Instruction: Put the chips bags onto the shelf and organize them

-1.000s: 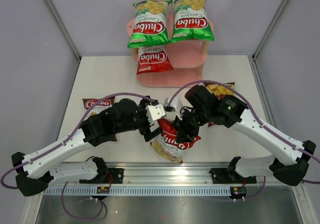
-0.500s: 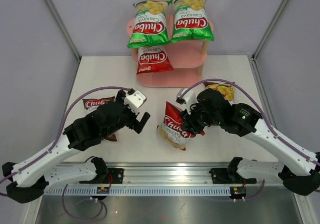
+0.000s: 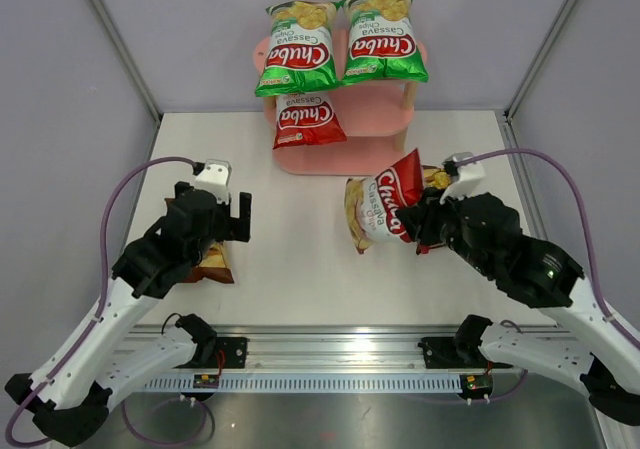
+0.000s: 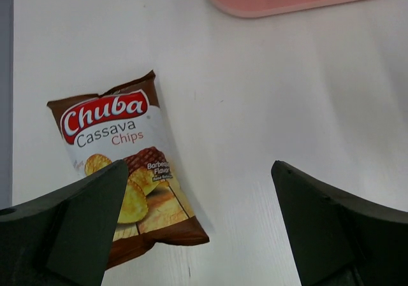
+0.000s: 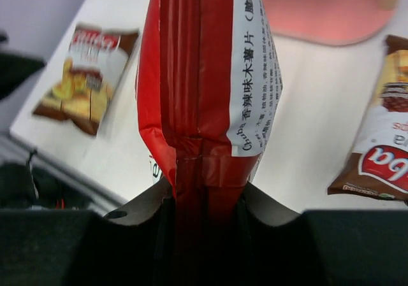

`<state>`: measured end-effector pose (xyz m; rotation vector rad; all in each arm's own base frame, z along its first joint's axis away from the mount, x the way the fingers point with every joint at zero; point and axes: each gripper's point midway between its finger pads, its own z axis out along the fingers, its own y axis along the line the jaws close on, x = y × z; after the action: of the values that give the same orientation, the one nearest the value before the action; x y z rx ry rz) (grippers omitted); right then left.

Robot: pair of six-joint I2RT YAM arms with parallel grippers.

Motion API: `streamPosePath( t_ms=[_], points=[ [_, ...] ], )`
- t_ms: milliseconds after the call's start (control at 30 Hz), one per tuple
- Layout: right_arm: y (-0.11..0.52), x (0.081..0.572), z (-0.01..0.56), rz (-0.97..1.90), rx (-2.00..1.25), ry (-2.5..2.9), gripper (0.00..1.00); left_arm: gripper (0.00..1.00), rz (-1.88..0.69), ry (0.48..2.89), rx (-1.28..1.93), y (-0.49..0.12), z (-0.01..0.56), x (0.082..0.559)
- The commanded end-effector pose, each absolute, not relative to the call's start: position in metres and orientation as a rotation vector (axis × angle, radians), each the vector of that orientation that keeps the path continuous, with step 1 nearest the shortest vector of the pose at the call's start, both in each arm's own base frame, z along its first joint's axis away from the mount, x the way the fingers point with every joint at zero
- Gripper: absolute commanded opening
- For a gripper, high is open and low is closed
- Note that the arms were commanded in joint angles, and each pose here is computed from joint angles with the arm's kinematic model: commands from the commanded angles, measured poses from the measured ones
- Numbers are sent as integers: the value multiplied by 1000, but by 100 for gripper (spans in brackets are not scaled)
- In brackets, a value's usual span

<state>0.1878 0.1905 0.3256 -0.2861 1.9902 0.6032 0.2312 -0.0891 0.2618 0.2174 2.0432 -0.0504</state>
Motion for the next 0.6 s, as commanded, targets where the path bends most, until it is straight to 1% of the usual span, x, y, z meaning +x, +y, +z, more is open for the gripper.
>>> streamPosePath(
  t_ms=[0,100,233,400,567],
  points=[
    [134,219,393,606,261,1664,0,99,-100,2057,205,-89,258,226],
    [107,222,407,595,427,1534,0,99,-110,2061,227,-90,251,225],
    [96,229,415,625,578,1432,0,99,-102,2065,246,-90,238,224],
    [84,241,429,773,830,1231,0,99,-110,2062,263,-92,223,225],
    [82,265,426,897,974,1084,0,99,-151,2075,290,-100,217,224]
  ],
)
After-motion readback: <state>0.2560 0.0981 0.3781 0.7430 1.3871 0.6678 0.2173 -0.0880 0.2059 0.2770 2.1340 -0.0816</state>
